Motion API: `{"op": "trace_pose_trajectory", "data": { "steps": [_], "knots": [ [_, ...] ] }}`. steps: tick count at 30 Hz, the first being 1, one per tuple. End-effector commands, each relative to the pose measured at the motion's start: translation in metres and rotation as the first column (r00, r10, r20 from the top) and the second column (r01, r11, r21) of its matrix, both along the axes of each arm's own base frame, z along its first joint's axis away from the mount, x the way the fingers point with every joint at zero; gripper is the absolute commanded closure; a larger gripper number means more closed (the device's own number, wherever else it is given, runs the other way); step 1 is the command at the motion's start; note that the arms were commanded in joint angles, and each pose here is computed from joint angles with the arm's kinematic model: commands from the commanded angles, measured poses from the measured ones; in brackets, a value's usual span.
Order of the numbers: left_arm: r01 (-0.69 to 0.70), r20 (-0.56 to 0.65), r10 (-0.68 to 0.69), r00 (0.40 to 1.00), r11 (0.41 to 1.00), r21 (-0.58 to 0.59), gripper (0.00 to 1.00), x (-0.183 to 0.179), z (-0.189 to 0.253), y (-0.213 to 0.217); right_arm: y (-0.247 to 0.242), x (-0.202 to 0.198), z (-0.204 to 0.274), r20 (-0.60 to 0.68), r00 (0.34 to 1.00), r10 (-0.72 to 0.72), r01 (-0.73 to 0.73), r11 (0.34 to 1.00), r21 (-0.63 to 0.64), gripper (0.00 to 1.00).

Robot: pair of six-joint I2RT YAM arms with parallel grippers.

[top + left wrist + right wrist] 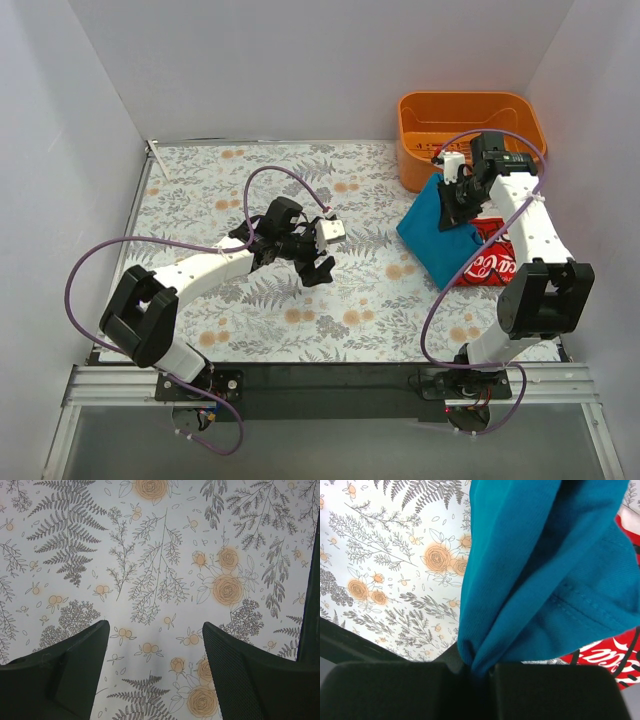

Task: Fold and stack the t-shirts
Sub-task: Neatly place the folded tshirt to the corner

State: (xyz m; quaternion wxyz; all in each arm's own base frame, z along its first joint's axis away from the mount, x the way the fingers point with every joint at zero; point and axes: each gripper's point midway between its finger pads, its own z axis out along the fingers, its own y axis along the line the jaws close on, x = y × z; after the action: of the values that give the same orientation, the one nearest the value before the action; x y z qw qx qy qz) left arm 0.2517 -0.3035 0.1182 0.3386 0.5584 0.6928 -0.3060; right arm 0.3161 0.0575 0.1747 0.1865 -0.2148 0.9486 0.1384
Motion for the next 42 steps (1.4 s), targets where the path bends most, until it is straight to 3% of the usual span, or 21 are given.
{"op": "trace_pose_trajectory", "data": {
  "steps": [1, 25, 42],
  "knots": [
    [-0.006, 0.027, 0.006, 1.000, 1.000, -0.012, 0.25, -0.002, 0.011, 0.005, -0.004, 0.001, 0.037, 0.094, 0.995, -0.011, 0.010, 1.000, 0.009, 0.99],
    [0.004, 0.022, -0.004, 1.000, 1.000, 0.011, 0.22, 0.002, 0.000, 0.003, -0.052, 0.004, 0.033, 0.040, 0.987, -0.155, 0.151, 0.985, 0.084, 0.99],
    [0.015, 0.000, -0.015, 1.000, 0.999, 0.052, 0.21, 0.008, -0.013, 0.001, -0.130, 0.026, -0.014, 0.037, 0.979, -0.202, 0.201, 0.979, 0.030, 0.99]
  ]
}}
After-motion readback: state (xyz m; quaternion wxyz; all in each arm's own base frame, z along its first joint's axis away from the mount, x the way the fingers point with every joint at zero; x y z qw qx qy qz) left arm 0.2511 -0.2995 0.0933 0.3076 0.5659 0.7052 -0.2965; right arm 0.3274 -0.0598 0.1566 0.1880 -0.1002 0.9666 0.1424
